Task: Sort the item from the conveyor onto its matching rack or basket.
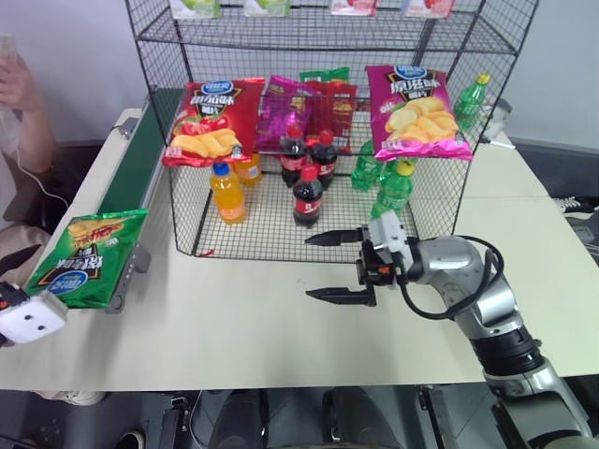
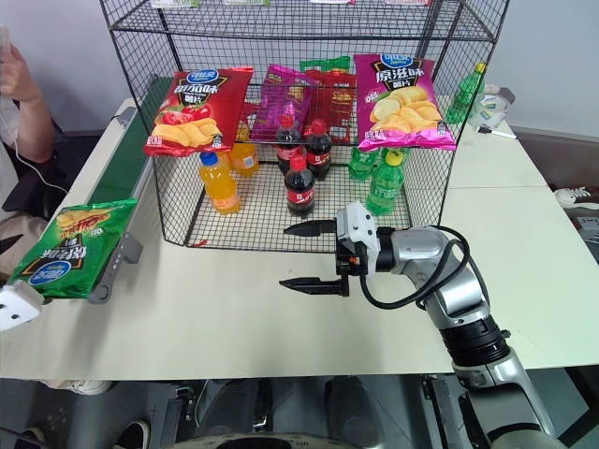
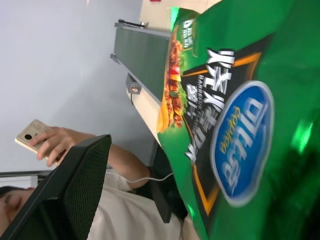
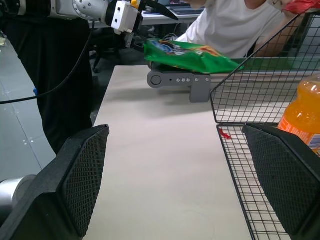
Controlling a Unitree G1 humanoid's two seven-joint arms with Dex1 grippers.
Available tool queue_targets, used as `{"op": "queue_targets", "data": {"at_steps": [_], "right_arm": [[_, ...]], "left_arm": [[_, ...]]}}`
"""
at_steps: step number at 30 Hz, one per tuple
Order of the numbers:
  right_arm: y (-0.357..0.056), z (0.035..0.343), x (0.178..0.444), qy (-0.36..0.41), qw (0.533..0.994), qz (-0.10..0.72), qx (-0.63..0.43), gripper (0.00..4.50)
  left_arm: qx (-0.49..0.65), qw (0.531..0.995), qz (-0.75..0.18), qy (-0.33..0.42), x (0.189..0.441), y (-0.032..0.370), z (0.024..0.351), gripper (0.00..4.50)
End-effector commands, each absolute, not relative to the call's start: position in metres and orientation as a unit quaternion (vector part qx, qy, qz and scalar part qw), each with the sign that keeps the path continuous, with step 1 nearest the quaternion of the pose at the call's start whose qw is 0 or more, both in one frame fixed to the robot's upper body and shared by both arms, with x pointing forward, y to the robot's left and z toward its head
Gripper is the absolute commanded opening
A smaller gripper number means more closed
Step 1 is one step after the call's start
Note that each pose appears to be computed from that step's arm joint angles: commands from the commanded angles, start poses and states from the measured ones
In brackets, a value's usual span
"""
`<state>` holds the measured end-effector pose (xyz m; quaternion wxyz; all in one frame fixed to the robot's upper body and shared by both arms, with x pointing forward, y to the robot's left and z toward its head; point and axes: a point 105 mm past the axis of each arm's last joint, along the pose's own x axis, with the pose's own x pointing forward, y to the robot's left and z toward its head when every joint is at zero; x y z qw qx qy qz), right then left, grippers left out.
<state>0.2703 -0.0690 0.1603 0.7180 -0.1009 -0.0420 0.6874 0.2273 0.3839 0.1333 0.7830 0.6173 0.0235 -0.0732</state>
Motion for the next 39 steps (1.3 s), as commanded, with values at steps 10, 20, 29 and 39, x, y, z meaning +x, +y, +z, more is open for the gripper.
{"op": "queue_targets", "data": {"at_steps": [10, 20, 29, 39], "right_arm": [[-0.074, 0.185, 0.277, -0.078, 0.727, 0.67, -0.123, 4.5], [-0.077, 0.174, 0.276, -0.072, 0.728, 0.67, -0.127, 4.5], [-0.084, 0.172, 0.282, -0.073, 0.729, 0.669, -0.126, 4.5], [-0.092, 0.165, 0.282, -0.038, 0.726, 0.684, -0.066, 4.5]], "left_arm": [[0.601, 0.794, -0.086, 0.027, 0.236, 0.379, 0.129, 2.17], [0.537, 0.84, -0.077, -0.01, 0.229, 0.372, 0.143, 0.11], [0.213, 0.95, -0.219, -0.06, 0.199, 0.316, 0.184, 0.11], [-0.037, 0.917, -0.397, 0.015, 0.171, 0.249, 0.213, 0.11]]}}
